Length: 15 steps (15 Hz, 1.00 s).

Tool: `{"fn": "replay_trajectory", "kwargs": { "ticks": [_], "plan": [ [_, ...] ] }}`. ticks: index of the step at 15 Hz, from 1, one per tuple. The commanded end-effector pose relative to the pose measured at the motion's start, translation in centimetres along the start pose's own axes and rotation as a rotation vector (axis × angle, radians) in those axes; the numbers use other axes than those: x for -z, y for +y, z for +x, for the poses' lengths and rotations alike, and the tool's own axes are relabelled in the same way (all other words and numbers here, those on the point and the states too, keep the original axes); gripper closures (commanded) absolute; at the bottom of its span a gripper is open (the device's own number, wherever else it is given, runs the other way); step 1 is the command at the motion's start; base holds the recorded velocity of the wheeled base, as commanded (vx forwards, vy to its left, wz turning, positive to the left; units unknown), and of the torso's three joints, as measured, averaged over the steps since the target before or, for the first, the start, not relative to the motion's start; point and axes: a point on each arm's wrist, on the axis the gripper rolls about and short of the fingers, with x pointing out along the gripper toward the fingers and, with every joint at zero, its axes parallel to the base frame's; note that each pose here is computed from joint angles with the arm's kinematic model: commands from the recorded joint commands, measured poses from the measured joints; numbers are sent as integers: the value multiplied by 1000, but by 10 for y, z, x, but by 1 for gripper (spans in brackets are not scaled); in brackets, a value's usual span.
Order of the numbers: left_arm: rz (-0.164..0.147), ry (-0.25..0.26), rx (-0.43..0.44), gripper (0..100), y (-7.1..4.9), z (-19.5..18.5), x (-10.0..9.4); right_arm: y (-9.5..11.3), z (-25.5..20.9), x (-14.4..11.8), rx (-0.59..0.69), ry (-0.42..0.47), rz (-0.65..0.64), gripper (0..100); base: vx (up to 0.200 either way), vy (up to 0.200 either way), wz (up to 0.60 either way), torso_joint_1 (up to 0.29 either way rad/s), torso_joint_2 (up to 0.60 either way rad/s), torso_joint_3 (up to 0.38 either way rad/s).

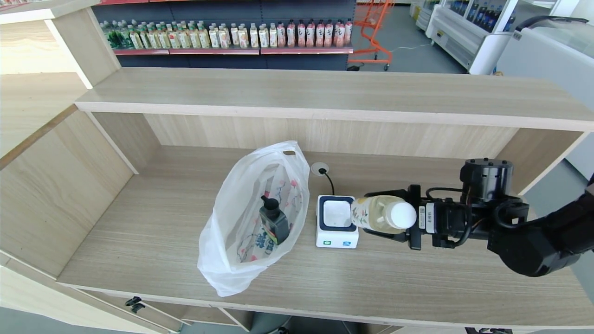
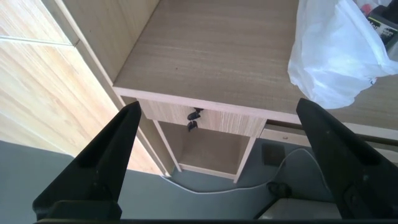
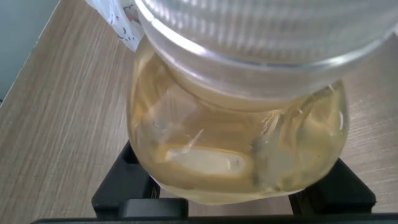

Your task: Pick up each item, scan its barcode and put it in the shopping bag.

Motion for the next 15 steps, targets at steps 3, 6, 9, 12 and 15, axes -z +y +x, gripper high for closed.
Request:
{"fn": "replay_trajectory", "kwargs": {
  "ticks": [3,6,9,12,15],
  "plan": [
    [0,0,-1,0,0,0,0,-5,16,21,-2,-21,-10,100,0,0,0,0,0,0],
    [0,0,-1,0,0,0,0,-11,28,31,-13,-69,-26,100,0,0,0,0,0,0],
    [0,0,-1,0,0,0,0,-14,36,39,-25,-112,-36,100,0,0,0,0,0,0],
    [0,0,-1,0,0,0,0,-16,42,41,-24,-128,-51,100,0,0,0,0,0,0],
    [0,0,-1,0,0,0,0,-16,43,43,-19,-130,-56,100,0,0,0,0,0,0]
  ]
}}
